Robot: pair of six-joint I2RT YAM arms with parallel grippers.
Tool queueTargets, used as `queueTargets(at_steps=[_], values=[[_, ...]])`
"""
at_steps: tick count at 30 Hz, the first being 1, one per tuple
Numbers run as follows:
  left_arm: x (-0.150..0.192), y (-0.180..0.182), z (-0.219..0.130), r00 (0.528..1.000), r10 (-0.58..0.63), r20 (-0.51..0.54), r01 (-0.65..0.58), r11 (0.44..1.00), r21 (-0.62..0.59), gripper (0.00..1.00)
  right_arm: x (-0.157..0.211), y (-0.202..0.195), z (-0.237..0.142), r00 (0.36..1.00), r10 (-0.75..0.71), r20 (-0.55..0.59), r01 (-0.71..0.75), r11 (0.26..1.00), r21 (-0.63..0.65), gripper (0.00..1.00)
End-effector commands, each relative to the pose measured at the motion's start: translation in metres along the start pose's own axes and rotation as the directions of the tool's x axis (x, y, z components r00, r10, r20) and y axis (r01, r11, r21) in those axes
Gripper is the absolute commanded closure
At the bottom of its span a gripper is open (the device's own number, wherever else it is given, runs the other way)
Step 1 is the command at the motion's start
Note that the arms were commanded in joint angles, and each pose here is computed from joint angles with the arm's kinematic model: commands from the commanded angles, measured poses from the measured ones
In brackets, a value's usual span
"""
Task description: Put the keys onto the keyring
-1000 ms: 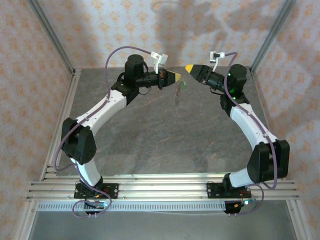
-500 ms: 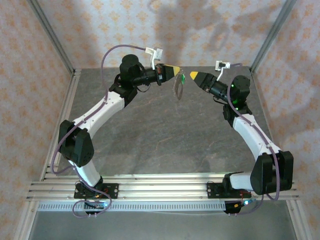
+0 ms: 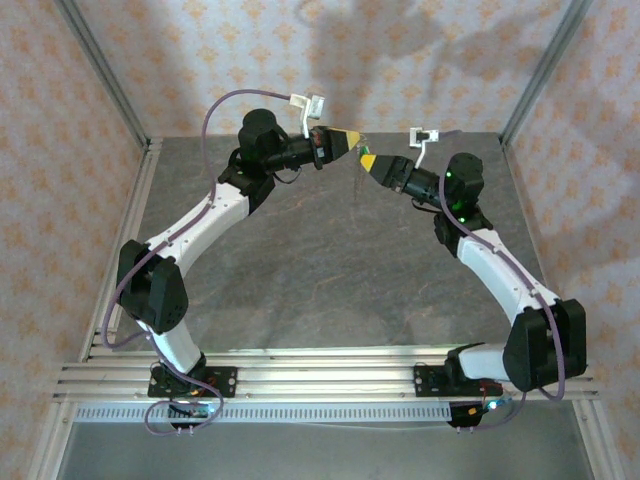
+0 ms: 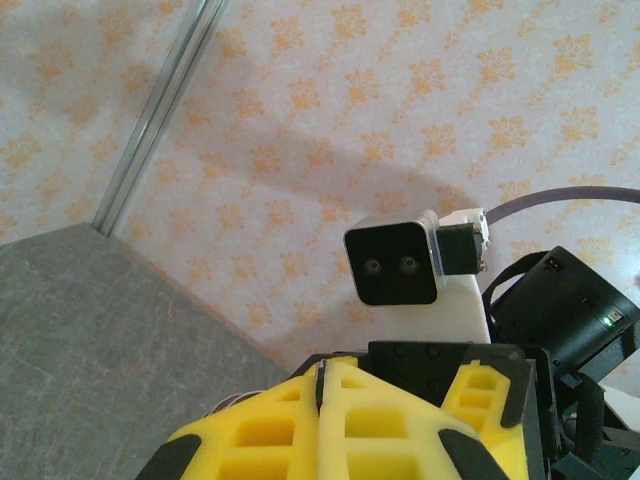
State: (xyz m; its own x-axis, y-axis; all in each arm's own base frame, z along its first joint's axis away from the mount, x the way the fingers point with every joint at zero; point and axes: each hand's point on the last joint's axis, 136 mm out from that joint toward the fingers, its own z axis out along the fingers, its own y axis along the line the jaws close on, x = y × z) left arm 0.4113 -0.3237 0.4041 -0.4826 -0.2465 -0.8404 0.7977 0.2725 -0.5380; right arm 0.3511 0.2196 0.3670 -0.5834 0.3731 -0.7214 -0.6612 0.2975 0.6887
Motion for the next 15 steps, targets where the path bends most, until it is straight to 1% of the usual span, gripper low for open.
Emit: queueTargets(at_steps=[1,2,6,8,12,15], values=[[-0.018,-0.022,-0.004,0.998,0.047,0.050,-0.049,0.998,0.047,1.00,-0.009,0.011,0.007,0.998,-0.070,0.003,0.070,0.997,-0.024,0.54],[-0.018,-0.022,-0.004,0.998,0.047,0.050,-0.050,0.998,0.047,1.00,-0.008,0.010,0.008,0.998,-0.070,-0.001,0.070,0.997,-0.023,0.57],[-0.018,-0.022,-0.005,0.998,0.047,0.051,-0.049,0.998,0.044,1.00,-0.005,0.009,0.007,0.998,-0.070,-0.009,0.069,0.997,-0.021,0.81],[-0.018,-0.021,-0.005,0.998,0.045,0.052,-0.047,0.998,0.040,1.00,-0.003,0.010,0.005,0.997,-0.073,-0.014,0.073,0.997,-0.020,0.89],[-0.019,-0.021,-0.005,0.997,0.048,0.056,-0.050,0.998,0.037,1.00,0.002,0.013,0.001,0.996,-0.079,-0.026,0.079,0.997,-0.023,1.00],[-0.021,-0.021,-0.006,0.996,0.050,0.067,-0.052,0.998,0.033,1.00,0.006,0.014,-0.001,0.996,-0.082,-0.040,0.082,0.996,-0.023,1.00]])
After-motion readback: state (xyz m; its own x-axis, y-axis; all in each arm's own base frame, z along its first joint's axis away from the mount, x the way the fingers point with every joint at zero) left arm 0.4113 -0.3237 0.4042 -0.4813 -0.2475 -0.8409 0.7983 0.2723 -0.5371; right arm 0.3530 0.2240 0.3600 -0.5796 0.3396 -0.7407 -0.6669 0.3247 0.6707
